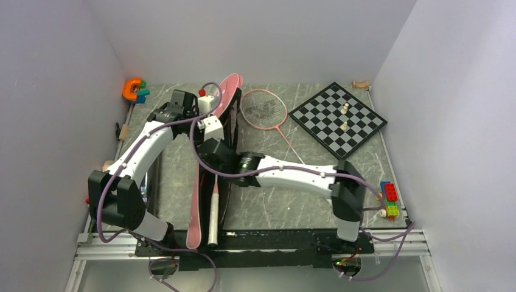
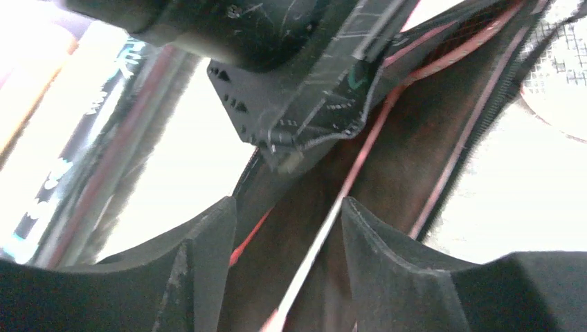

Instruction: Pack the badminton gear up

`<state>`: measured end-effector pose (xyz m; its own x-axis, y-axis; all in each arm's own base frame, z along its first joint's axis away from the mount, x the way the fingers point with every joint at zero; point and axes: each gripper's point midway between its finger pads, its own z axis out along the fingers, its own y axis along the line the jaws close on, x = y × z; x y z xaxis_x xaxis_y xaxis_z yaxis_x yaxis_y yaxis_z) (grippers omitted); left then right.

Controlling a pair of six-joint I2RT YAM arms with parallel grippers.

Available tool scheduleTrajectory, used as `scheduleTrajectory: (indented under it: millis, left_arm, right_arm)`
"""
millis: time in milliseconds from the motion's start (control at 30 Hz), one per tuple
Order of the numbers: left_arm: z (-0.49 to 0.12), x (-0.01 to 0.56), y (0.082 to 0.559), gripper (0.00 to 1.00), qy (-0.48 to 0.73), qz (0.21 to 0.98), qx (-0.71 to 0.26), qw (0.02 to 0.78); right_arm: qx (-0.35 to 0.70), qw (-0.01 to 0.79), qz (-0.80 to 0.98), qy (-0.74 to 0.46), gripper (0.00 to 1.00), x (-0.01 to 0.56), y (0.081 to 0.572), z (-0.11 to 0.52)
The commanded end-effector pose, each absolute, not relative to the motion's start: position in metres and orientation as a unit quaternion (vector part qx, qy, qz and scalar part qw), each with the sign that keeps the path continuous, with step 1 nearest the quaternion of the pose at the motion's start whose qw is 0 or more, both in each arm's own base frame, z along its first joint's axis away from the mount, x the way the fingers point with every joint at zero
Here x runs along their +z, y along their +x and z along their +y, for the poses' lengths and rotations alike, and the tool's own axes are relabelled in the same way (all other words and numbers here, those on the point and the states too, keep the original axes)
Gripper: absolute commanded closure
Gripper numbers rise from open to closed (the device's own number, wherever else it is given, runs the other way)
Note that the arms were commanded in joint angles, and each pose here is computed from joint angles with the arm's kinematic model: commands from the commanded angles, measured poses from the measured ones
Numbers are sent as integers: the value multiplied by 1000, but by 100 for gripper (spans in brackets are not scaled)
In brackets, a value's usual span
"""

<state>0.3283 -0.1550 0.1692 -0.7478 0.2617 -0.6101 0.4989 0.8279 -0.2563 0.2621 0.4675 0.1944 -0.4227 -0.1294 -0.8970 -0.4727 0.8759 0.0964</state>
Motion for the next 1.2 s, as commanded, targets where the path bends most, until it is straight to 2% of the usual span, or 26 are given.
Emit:
scheduleTrajectory:
  millis: [0,67,167,333,400,533,700,1067,1167]
  left_arm:
    - [-147,179,329,100,187,912,-211,298]
    - [-141,178,332,100,179,915,-204,298]
    - [-135,179,335,100,151,920,-207,298]
    - [-131,180,337,100,141,920,-207,301]
    - [-127,180,337,100,137,921,-199,304]
    - [-120,177,339,100,129,924,-187,307]
    - [-116,176,339,100,126,926,-178,308]
    - [-114,177,337,100,128,925,-172,315]
    - [-111,177,336,100,127,925,-166,317]
  right_arm:
    - [257,543,785,-150,37,294,254,444]
    - [252,552,782,-139,33,309,260,419]
    - [208,552,801,-104,20,310,292,362]
    - [108,498,859,-49,4,260,352,260]
    - [80,481,872,-29,0,238,367,227]
    - [30,432,901,10,0,182,384,172]
    - [-26,377,926,12,2,121,388,145]
    - [-24,317,948,5,11,55,383,146]
    - [-23,304,952,8,17,41,379,145]
